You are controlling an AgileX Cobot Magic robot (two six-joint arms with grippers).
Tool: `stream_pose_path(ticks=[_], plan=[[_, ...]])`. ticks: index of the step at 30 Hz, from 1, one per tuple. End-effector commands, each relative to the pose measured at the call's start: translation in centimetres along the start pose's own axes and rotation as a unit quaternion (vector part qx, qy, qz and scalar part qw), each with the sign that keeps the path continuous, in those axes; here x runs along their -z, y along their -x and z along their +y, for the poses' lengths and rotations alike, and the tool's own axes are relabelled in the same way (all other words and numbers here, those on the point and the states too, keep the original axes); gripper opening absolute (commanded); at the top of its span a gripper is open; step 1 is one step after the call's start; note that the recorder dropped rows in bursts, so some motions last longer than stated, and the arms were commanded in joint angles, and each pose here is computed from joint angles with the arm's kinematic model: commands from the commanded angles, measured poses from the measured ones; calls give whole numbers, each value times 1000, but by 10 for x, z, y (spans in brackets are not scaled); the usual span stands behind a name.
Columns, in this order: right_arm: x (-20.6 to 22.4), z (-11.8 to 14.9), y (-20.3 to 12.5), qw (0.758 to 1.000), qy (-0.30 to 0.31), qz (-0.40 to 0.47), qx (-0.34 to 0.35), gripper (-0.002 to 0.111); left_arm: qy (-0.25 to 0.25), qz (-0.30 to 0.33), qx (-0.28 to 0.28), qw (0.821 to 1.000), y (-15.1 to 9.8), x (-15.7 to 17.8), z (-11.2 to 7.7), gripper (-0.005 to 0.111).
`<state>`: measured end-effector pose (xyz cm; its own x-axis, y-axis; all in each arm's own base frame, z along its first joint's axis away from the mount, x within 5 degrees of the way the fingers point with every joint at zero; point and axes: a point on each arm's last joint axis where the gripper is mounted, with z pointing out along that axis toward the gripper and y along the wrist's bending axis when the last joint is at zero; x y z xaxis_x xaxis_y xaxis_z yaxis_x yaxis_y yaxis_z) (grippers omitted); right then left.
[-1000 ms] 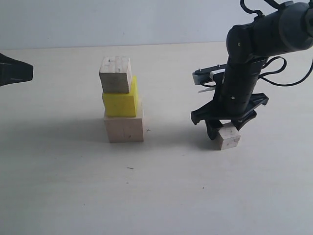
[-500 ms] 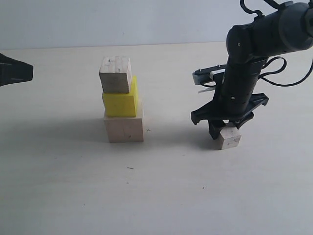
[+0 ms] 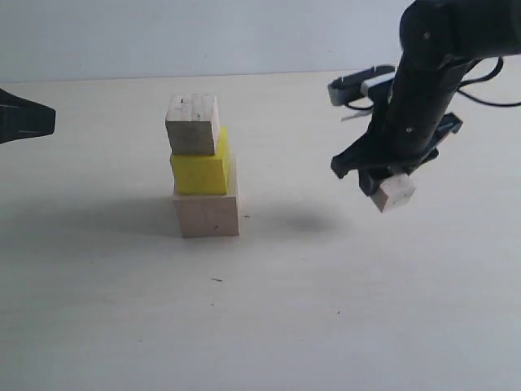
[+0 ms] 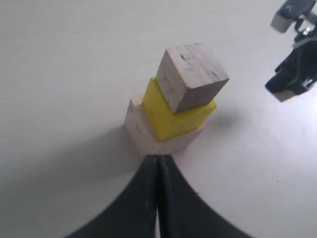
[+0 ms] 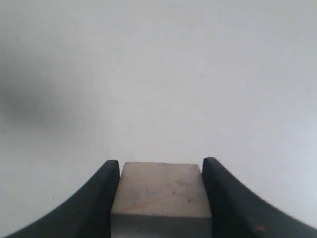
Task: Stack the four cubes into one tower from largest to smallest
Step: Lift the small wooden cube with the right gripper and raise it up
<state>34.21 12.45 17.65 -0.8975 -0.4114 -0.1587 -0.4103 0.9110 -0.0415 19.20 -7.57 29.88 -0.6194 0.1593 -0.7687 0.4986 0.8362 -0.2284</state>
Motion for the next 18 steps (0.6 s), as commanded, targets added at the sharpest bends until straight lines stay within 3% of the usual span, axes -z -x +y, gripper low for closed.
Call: stream_pose_path(ticks=[1,6,12,14,18], plan=[[53,-32,3,992,-16,-116,41,0,-6,8,2,1000,-1,-1,0,0],[74,-53,-5,974,40,-219,49,0,-11,15,2,1000,-3,-1,-1,0],[72,-39,-26,922,141,-317,170,0,-13,15,3,1000,-3,0,-2,0],[68,-35,-31,908,140,-338,204,0,-13,15,3,1000,-3,0,-2,0],[69,-41,-27,912,107,-349,185,0,-12,14,1,1000,-3,0,-2,0]])
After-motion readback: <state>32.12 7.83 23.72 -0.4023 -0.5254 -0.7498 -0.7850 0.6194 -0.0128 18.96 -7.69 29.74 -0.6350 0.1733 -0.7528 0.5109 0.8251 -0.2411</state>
